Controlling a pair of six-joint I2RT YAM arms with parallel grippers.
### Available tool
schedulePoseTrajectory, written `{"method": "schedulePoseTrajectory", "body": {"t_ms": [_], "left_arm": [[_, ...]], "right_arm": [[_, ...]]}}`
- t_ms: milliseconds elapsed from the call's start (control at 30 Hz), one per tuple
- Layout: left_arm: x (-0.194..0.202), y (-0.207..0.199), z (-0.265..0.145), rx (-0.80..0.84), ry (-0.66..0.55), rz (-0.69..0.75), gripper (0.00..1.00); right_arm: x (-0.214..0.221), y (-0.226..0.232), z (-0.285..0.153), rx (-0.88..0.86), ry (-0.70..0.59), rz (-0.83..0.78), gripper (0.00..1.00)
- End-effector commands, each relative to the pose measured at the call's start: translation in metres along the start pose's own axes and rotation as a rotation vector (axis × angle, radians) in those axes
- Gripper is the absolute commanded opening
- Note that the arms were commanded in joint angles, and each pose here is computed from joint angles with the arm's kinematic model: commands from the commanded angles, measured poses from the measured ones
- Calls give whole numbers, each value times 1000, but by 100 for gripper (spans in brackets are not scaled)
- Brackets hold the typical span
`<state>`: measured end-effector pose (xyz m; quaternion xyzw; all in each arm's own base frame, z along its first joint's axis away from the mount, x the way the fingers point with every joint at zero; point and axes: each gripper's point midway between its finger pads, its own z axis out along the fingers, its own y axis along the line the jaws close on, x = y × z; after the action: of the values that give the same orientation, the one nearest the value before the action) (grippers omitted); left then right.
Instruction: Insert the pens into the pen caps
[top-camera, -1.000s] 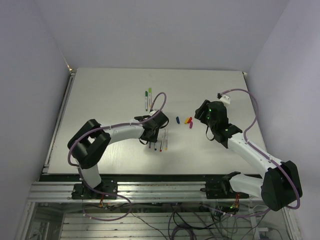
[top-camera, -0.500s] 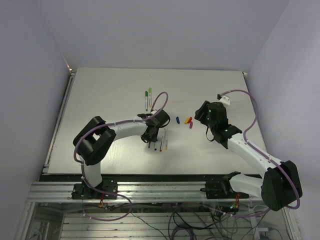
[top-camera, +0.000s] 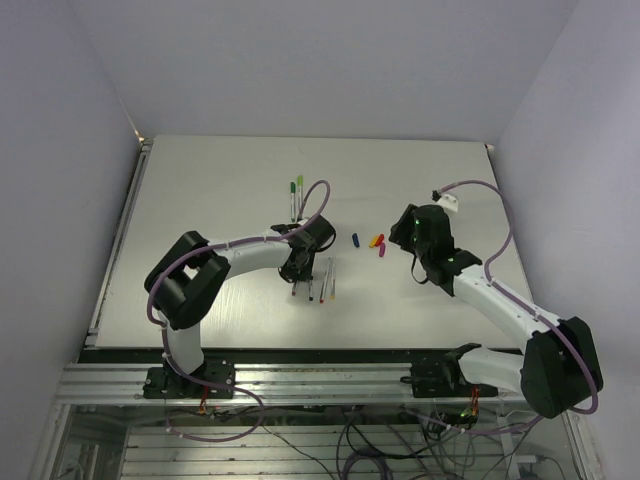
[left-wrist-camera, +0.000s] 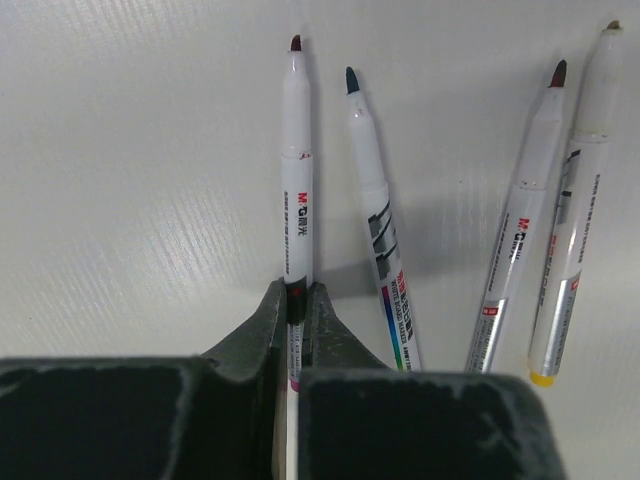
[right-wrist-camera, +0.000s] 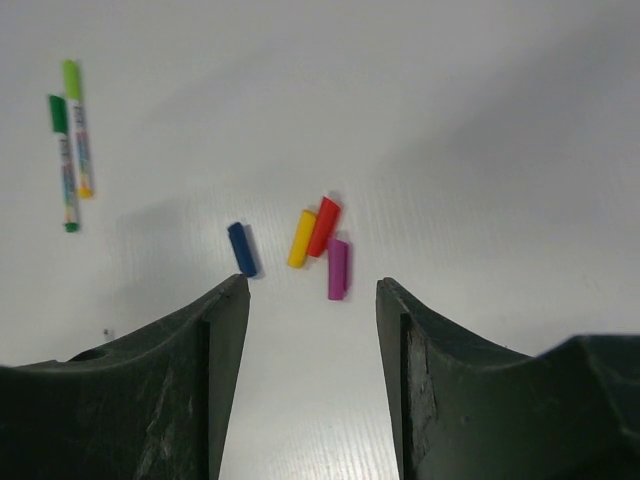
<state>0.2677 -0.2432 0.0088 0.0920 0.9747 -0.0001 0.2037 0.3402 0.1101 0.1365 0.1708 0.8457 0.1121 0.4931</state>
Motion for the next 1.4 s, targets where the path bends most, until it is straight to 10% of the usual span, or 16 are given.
{"method": "schedulePoseTrajectory", "body": {"t_ms": [0,767,1367], "left_arm": [[67,33,36,-110,211,28,7],[-48,37,-44,55,-161,-74,7],[-53,28,-50,117,-184,-101,7]], "right_arm": [[13,-17,5,87,55,-45,53],[75,-14,50,114,312,-230,42],[97,-20,78,161,381,-289,45]]}}
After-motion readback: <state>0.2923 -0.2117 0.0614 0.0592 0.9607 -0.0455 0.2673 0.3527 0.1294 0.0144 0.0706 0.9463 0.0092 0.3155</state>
